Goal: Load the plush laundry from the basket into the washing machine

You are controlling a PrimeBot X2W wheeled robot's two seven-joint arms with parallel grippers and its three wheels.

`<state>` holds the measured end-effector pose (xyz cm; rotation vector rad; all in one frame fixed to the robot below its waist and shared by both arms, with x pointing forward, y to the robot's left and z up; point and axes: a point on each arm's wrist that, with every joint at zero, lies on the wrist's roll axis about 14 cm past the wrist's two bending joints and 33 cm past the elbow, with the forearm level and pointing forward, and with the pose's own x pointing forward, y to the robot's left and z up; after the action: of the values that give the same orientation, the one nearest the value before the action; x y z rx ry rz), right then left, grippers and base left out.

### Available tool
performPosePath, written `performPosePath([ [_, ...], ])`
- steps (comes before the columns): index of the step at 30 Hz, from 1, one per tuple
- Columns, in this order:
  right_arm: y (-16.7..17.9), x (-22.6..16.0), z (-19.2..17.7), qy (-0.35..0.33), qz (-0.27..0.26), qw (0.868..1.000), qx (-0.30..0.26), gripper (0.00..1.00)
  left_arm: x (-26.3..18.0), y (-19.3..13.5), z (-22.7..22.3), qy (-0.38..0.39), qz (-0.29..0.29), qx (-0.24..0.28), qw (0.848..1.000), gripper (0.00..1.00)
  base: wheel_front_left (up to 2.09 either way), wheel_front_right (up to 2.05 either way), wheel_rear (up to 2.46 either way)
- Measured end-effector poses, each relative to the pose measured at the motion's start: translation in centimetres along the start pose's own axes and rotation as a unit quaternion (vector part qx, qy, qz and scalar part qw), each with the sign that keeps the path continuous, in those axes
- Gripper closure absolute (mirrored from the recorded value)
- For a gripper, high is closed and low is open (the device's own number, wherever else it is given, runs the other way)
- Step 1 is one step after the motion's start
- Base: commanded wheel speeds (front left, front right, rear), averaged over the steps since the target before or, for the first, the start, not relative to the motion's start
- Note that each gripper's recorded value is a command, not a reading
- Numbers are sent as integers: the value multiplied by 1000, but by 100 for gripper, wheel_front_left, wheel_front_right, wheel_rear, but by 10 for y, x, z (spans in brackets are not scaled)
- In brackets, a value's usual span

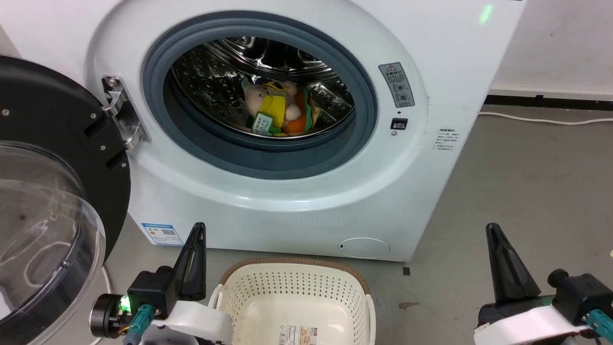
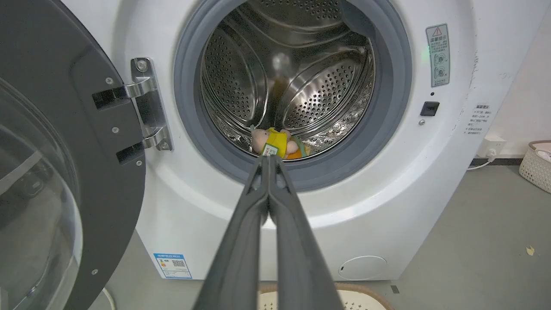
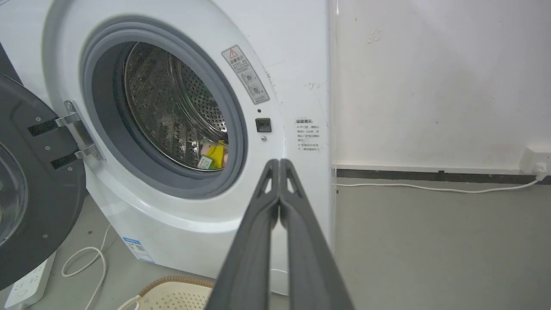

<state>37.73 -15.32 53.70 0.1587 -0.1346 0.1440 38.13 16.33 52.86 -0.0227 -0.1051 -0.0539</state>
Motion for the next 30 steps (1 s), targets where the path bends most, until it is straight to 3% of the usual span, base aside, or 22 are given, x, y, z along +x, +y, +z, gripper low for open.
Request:
performPosePath([
  [30,-1,-4,-4,27,0,999,-32,100,0,4,3,14,8,12,1000,100,0,0,0],
])
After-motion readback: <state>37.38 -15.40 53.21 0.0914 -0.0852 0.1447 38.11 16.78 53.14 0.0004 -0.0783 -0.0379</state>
